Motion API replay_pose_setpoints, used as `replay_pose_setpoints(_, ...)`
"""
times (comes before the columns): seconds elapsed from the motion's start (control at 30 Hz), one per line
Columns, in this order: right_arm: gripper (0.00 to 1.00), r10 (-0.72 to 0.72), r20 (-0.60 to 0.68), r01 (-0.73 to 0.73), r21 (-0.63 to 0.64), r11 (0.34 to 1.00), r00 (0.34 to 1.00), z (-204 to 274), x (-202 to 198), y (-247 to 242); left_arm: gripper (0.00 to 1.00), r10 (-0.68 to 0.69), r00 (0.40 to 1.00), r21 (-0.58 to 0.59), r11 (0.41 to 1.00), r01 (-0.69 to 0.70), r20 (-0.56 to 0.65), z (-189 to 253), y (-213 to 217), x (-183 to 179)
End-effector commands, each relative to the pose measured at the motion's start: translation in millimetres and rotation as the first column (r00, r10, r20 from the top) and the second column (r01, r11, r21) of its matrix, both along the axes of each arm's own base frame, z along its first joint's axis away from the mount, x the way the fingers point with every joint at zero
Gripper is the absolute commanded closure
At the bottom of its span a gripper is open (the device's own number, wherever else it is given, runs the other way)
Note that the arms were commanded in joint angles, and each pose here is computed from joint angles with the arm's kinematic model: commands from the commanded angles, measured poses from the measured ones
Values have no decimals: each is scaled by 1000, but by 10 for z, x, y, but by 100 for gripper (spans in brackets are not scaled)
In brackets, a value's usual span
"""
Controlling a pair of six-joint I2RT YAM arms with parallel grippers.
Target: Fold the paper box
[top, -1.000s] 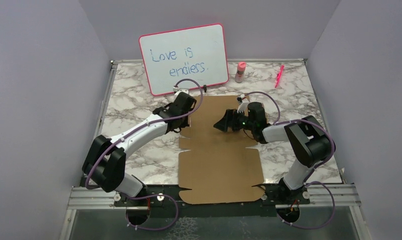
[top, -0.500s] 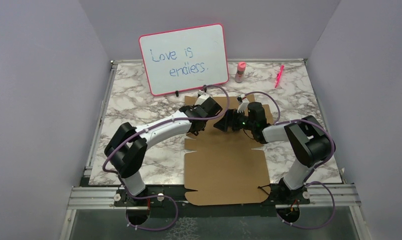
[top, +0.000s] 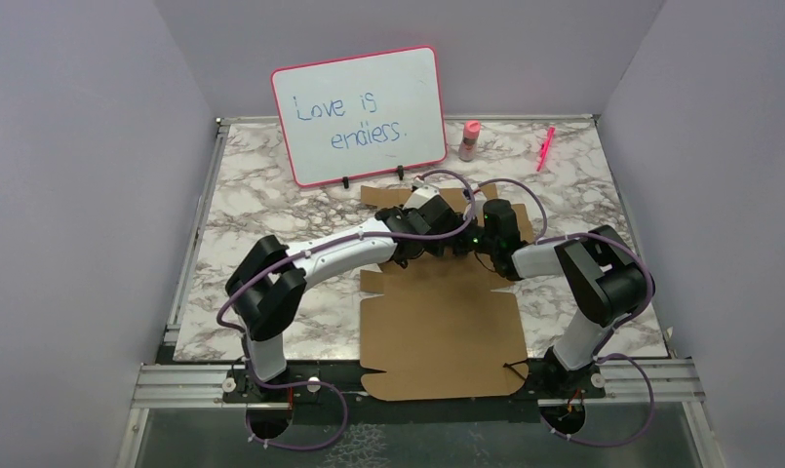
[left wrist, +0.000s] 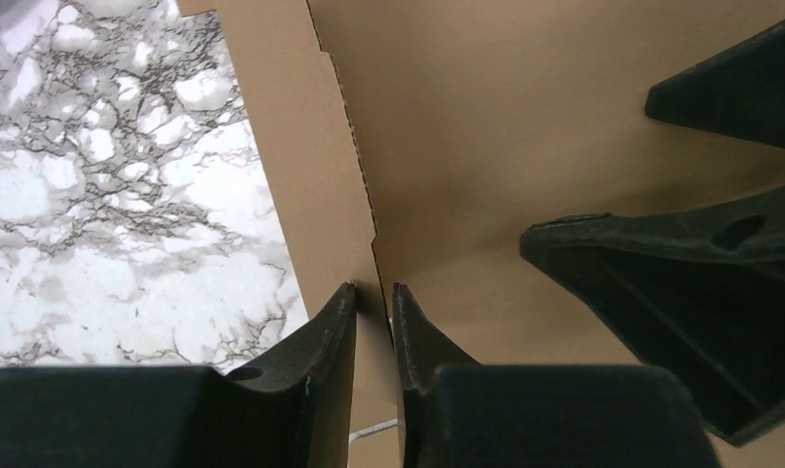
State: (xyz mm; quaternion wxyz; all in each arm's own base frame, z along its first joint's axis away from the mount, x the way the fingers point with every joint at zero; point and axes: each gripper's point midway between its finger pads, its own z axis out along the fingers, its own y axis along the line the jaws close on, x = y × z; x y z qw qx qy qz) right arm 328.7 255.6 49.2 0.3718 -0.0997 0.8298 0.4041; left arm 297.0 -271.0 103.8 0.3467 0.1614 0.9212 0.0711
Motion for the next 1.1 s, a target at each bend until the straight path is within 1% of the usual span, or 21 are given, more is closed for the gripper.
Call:
replay_pose_setpoints(0.0, 0, -43, -28, 42, -36, 998, 999, -149, -21, -68, 80, -51, 998, 5, 999, 51, -39, -70, -186, -117)
replay_pose_setpoints(0.27, 0, -50, -20, 49, -39, 998, 999, -131, -17, -81, 74, -66, 997, 3, 998, 66, -45, -105, -254, -125)
replay_pose_setpoints(0.4, 0, -53, -14, 53, -40, 998, 998, -113, -14, -90, 65, -72, 997, -1, 997, 72, -18, -7, -267, -82)
replay_pose_setpoints(0.57, 0, -38, 0, 38, -32, 999, 999, -37, -30, -76, 58, -73, 997, -7, 997, 73, 29, 186, -231, -43)
replay_pose_setpoints(0.8, 0, -36, 52, 39, -62, 997, 998, 194, 10, -113, 43, -64, 989, -33, 997, 69, 130, 543, -134, 24)
replay_pose_setpoints(0.93, 0, -60, 60, 66, -104, 992, 996, 303, 20, -193, 36, -63, 983, -93, 992, 80, 172, 677, -124, 98)
replay_pose_setpoints(1.07, 0, -161, 75, 171, -166, 971, 984, 426, 65, -394, 29, -103, 975, -192, 971, 141, 195, 763, -258, 161)
